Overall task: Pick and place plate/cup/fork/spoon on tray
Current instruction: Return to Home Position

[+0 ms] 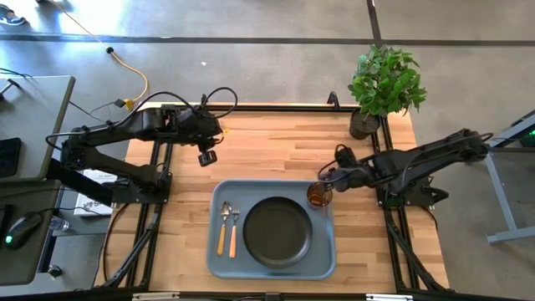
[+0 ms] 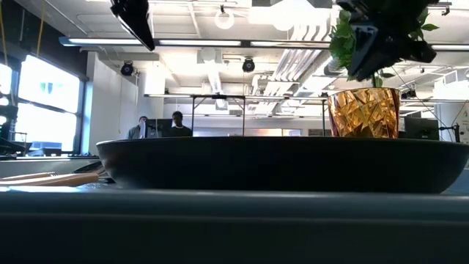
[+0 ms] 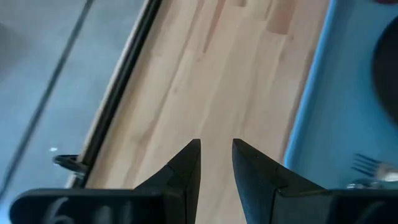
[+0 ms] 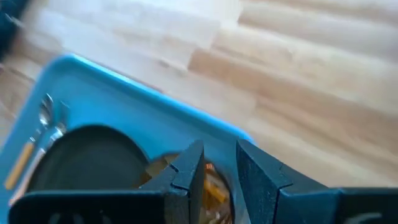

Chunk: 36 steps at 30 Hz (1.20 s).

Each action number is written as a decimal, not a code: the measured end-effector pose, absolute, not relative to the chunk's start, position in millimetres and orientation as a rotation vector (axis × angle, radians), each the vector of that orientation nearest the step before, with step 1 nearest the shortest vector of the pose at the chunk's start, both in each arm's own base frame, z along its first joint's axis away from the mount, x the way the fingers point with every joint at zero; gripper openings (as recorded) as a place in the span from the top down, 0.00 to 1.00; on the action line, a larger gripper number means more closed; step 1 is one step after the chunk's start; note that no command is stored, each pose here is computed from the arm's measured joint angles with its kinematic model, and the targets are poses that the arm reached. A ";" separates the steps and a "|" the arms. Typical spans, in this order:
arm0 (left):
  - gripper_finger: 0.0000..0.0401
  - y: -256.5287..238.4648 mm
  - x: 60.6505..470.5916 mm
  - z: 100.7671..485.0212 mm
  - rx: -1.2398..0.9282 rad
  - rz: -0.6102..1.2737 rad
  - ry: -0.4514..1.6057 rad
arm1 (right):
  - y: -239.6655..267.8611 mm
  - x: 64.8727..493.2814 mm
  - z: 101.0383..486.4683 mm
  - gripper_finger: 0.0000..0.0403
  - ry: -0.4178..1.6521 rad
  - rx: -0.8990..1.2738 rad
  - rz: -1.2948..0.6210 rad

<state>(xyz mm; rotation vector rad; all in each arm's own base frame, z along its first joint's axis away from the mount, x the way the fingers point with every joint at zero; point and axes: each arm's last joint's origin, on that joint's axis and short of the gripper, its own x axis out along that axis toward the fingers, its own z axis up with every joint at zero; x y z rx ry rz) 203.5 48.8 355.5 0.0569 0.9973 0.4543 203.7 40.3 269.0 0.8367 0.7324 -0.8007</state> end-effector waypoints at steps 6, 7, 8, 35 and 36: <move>0.79 41.0 191.3 357.2 -0.038 0.467 0.896 | 34.3 194.3 288.7 0.79 0.556 0.773 -0.774; 0.79 38.8 188.5 355.8 -0.052 0.464 0.868 | 33.4 193.7 292.9 0.79 0.514 0.752 -0.765; 0.79 36.1 184.9 354.6 -0.065 0.459 0.834 | 32.5 193.2 297.7 0.79 0.469 0.729 -0.752; 0.79 4.6 87.4 245.6 -0.209 0.259 0.168 | 15.7 200.6 381.8 0.79 -0.165 0.453 -0.535; 0.79 4.7 84.9 241.1 -0.211 0.258 0.155 | 14.7 200.8 381.8 0.79 -0.171 0.472 -0.537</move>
